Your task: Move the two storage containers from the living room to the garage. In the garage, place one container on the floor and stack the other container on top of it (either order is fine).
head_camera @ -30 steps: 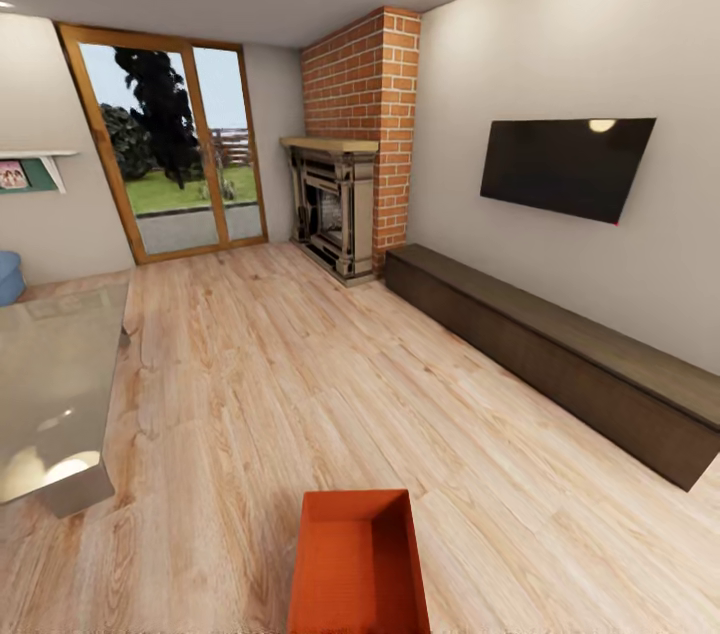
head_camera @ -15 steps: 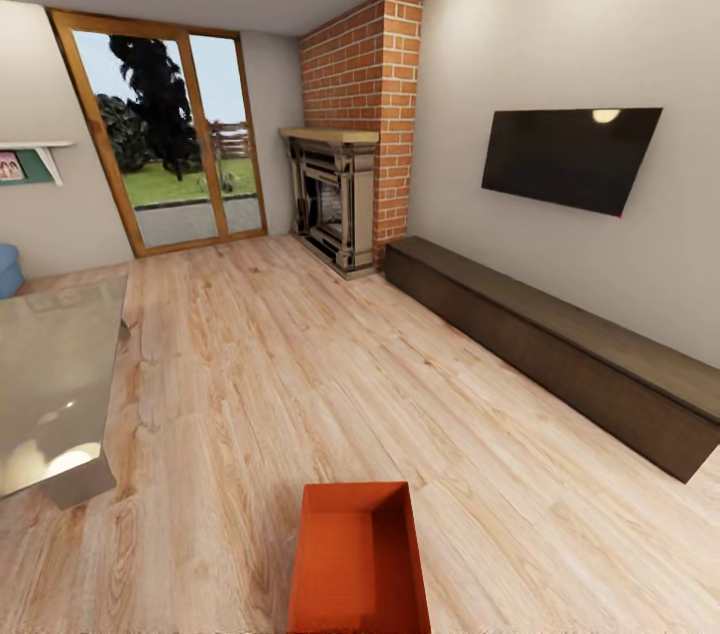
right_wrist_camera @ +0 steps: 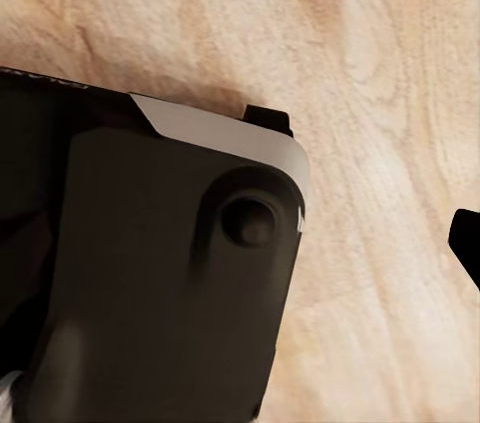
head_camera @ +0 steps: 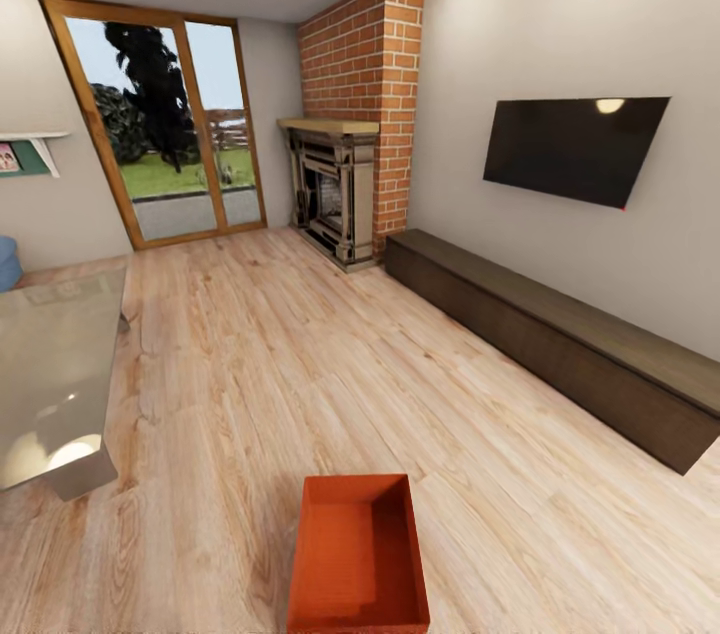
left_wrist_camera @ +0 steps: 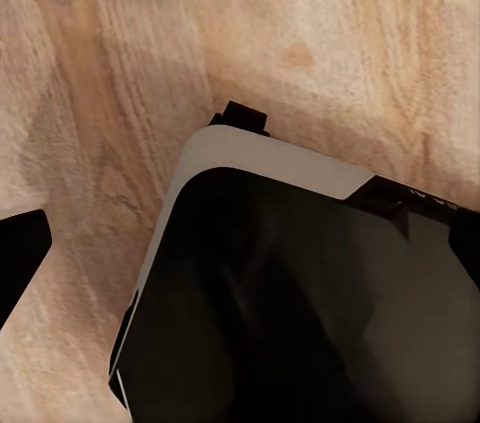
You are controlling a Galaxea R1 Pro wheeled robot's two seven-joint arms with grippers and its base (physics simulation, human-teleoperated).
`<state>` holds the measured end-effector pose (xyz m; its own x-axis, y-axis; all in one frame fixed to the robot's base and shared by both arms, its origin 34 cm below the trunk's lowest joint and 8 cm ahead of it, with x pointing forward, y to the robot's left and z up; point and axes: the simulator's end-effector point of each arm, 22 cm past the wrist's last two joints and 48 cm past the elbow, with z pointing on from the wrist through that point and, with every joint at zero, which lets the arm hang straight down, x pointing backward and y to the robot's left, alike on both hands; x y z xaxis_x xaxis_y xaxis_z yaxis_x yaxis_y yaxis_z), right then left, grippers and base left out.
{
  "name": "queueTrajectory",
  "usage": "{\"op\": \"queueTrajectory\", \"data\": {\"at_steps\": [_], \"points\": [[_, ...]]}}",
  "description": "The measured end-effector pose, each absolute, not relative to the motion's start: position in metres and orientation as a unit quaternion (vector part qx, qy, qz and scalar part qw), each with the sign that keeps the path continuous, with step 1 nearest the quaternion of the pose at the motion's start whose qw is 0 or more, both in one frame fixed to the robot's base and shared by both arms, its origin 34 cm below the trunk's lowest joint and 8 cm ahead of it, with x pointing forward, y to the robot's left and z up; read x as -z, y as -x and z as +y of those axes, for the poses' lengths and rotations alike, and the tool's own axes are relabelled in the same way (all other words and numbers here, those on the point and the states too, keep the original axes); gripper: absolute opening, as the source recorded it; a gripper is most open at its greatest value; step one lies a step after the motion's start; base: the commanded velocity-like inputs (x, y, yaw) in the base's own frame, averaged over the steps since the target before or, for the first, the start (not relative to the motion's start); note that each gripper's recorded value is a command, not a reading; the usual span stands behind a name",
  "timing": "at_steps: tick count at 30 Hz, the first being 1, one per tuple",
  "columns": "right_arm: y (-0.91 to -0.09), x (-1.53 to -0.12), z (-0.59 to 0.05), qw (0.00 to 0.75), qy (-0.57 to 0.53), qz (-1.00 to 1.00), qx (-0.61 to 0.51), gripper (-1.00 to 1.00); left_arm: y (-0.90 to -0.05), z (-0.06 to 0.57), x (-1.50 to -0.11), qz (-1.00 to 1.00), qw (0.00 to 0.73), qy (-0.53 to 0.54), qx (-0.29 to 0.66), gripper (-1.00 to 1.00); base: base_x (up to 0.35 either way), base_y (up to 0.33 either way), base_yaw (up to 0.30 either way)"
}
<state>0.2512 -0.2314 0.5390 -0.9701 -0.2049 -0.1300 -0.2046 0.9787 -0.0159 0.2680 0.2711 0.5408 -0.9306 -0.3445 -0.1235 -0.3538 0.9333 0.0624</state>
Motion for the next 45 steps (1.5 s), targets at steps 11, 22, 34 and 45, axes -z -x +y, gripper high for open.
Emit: {"op": "queueTrajectory", "data": {"at_steps": [11,22,34,45], "points": [[-0.244,-0.537,-0.230,0.056,0.103,0.993,0.000,1.00,-0.261,0.271,-0.538,0.982,0.047,0.177,-0.044,1.00,0.000,0.000,0.000],[-0.236,-0.535,-0.229,0.047,0.103,0.994,-0.003,1.00,-0.254,0.271,-0.536,0.982,0.038,0.177,-0.045,1.00,0.000,0.000,0.000],[-0.229,-0.533,-0.229,0.037,0.102,0.994,-0.004,1.00,-0.247,0.271,-0.534,0.983,0.028,0.177,-0.047,1.00,0.000,0.000,0.000],[-0.216,-0.532,-0.232,0.025,0.103,0.994,-0.004,1.00,-0.240,0.271,-0.532,0.983,0.020,0.176,-0.048,1.00,0.000,0.000,0.019]]}}
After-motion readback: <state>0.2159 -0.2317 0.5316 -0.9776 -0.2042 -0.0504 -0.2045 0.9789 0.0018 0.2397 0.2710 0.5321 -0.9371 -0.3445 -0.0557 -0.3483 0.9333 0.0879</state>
